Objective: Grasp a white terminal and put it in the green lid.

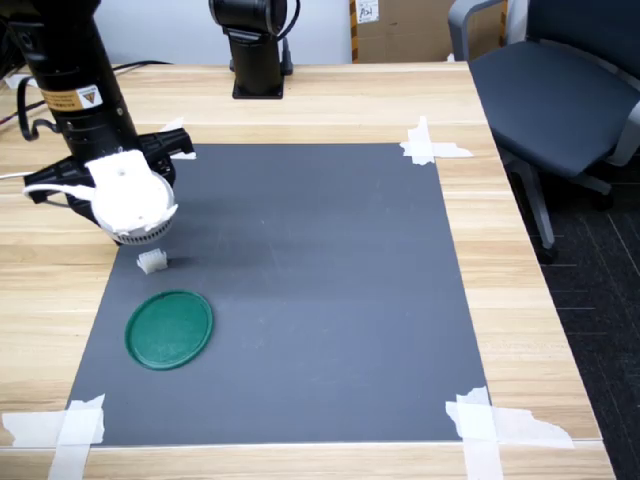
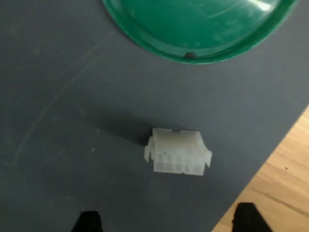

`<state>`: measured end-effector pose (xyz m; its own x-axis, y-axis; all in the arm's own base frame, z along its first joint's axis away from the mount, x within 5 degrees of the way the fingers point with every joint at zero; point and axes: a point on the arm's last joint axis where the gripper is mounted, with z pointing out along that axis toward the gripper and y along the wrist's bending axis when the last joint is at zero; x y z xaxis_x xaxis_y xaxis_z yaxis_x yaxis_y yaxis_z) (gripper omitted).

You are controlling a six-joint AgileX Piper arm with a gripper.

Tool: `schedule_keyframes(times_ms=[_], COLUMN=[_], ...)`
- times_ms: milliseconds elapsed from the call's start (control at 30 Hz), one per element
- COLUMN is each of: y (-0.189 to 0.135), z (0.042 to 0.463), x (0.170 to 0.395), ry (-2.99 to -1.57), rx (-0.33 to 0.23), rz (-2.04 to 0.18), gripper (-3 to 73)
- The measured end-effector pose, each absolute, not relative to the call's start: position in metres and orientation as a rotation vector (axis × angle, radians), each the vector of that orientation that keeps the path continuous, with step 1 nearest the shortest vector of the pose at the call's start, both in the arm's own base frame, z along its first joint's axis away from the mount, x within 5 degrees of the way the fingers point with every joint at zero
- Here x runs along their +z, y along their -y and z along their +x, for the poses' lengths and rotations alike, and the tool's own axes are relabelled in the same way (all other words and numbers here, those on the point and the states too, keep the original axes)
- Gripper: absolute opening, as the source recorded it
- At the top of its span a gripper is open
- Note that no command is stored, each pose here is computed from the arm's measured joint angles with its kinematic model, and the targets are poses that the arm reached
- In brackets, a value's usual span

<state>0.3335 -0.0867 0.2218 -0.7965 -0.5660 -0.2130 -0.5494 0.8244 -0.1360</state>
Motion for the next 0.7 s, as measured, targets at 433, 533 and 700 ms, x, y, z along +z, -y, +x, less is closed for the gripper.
schedule_keyframes(times_ms=[433,533,700], y=[0.092,0.094,0.095], z=[0.343,0.346,0.349], x=[0.197,0.192,0.182], ry=[-2.782,-2.778,-2.797], rx=[-0.118,-0.139,-0.126], rz=[-0.934,-0.941,-0.943], gripper=[52.9,53.0,53.0])
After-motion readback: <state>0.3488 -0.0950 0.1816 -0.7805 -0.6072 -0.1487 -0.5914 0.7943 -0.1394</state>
